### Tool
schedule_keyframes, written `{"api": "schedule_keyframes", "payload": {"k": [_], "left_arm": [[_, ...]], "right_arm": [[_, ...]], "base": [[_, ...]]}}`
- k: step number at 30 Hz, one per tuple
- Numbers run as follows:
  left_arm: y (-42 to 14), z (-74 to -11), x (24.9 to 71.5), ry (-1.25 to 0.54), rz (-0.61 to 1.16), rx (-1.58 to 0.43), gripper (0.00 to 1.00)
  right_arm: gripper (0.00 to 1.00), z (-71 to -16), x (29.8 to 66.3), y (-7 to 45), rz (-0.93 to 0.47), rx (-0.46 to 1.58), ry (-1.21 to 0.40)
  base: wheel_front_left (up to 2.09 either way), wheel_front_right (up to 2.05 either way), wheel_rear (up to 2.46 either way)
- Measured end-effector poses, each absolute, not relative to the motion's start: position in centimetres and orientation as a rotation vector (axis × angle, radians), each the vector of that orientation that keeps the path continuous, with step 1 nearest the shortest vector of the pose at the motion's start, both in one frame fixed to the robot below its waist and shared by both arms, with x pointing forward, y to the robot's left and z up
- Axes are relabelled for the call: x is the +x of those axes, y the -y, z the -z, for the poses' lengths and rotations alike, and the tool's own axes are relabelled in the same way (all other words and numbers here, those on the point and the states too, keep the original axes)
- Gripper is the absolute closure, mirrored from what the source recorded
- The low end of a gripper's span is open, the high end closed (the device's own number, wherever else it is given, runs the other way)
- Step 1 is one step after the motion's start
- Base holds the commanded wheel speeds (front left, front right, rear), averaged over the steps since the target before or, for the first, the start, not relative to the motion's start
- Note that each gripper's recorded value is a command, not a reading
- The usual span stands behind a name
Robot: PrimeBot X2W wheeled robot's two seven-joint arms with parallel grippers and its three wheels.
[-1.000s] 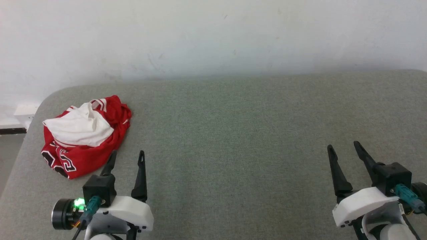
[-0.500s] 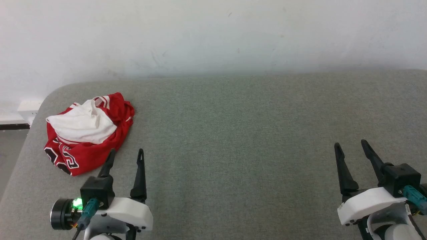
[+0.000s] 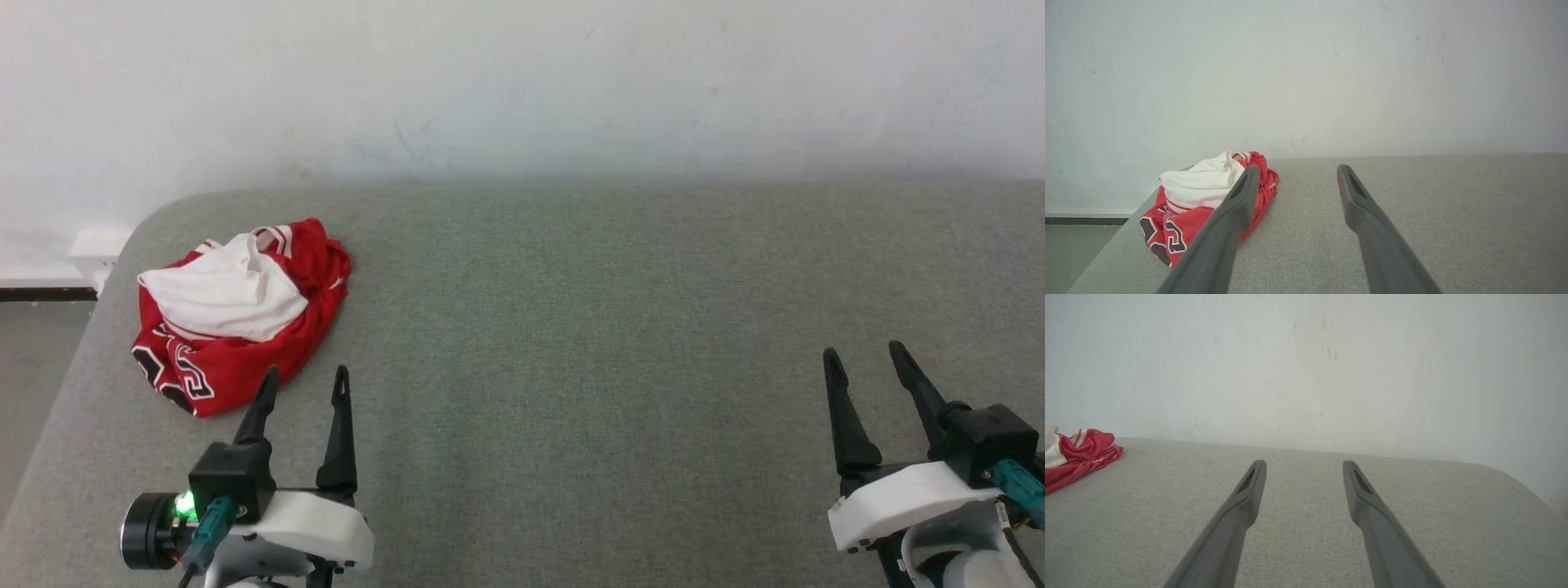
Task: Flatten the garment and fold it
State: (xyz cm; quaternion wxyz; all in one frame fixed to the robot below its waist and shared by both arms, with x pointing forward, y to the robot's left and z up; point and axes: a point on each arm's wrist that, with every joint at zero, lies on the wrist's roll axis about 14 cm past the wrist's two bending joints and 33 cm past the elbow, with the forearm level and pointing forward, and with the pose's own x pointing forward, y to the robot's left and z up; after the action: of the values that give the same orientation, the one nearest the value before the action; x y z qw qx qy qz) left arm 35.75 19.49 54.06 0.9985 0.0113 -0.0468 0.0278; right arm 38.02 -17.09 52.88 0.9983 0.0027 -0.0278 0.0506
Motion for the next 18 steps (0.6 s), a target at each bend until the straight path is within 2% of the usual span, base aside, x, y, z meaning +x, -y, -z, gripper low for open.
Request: {"api": "schedule_keyframes", "payload": {"k": [18], "left_arm": [[-22.7, -54.5, 33.3, 0.130, -0.167, 0.016, 0.00]], "right_arm": [[0.00, -52.8, 39.4, 13.4, -0.207, 0.025, 0.073]], "base": [[0.00, 0.00, 0.00]]}}
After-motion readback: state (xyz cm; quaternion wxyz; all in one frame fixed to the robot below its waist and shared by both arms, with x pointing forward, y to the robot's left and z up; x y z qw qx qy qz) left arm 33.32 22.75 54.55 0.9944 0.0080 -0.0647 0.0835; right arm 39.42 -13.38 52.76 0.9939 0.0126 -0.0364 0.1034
